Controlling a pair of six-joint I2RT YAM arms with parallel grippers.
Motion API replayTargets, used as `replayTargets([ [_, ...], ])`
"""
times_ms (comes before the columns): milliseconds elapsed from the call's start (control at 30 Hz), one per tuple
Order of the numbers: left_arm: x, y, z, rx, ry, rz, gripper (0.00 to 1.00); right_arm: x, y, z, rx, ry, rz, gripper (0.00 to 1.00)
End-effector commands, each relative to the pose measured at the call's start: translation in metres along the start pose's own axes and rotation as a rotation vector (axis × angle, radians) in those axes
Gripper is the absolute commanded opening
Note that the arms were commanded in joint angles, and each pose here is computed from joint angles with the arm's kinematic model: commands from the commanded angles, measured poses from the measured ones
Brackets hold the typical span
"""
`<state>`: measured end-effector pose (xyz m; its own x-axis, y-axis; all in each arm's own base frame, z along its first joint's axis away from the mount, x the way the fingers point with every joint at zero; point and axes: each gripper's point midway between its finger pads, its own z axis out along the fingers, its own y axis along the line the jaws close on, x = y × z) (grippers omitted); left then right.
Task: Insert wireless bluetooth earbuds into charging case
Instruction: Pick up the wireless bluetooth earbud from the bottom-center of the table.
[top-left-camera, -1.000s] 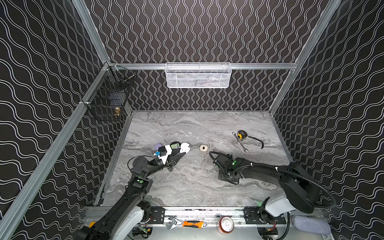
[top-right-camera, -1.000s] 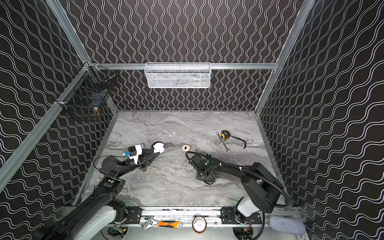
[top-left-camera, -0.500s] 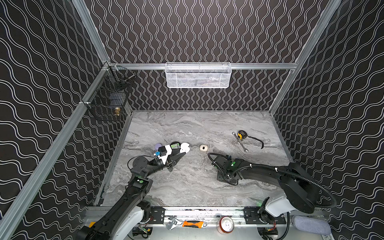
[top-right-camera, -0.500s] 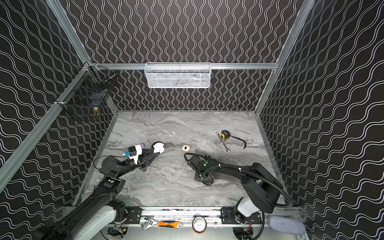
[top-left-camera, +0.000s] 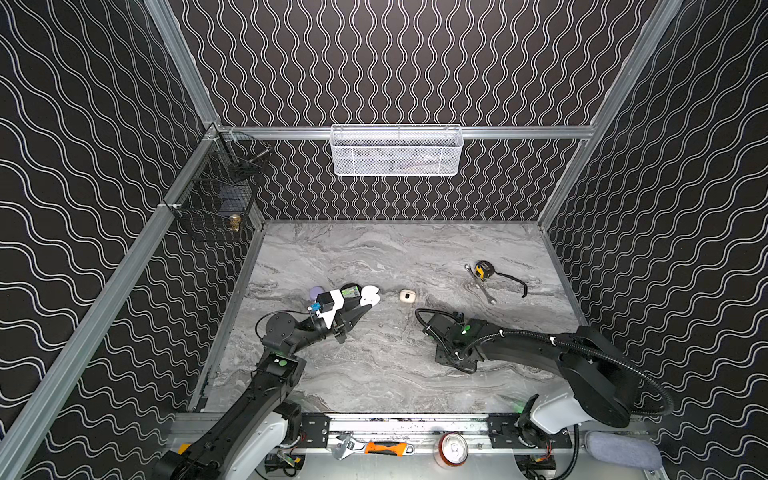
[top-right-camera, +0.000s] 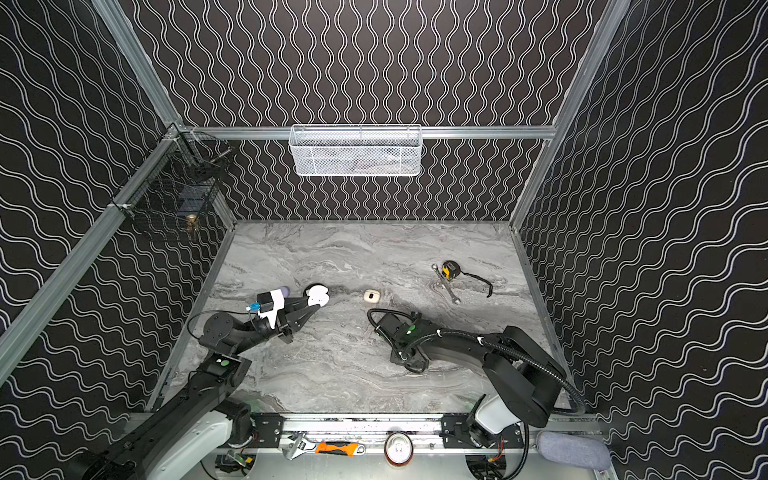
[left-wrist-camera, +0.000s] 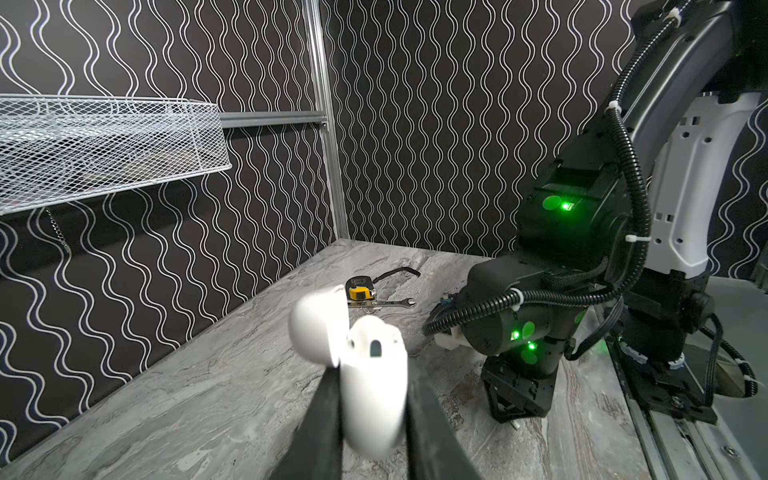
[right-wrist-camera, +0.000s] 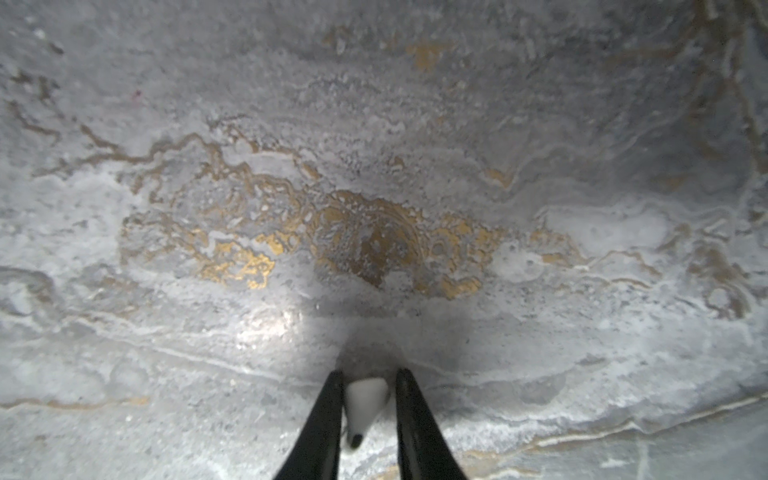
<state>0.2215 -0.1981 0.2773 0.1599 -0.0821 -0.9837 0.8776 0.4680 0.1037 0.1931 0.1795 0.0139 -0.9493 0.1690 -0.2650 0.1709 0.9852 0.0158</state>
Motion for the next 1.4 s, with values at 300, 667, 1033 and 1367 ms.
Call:
replayTargets([
  [300,-0.008,-0.003,0.001,0.017,-0.027,0.02,0.0,0.009,-0.005,0.007,0.021,0.035,-0.001,0.26],
  [667,-0.009,-0.004,0.0,0.021,-0.03,0.018,0.0,0.012,-0.006,0.011,0.016,0.041,0.01,0.18],
  [1033,-0.008,-0.003,0.001,0.022,-0.032,0.009,0.0,-0.007,0.004,-0.011,-0.037,-0.044,0.036,0.14],
  [1367,-0.011,-0.004,0.002,0.029,-0.047,0.009,0.0,-0.043,0.039,-0.073,-0.14,-0.266,0.028,0.12],
])
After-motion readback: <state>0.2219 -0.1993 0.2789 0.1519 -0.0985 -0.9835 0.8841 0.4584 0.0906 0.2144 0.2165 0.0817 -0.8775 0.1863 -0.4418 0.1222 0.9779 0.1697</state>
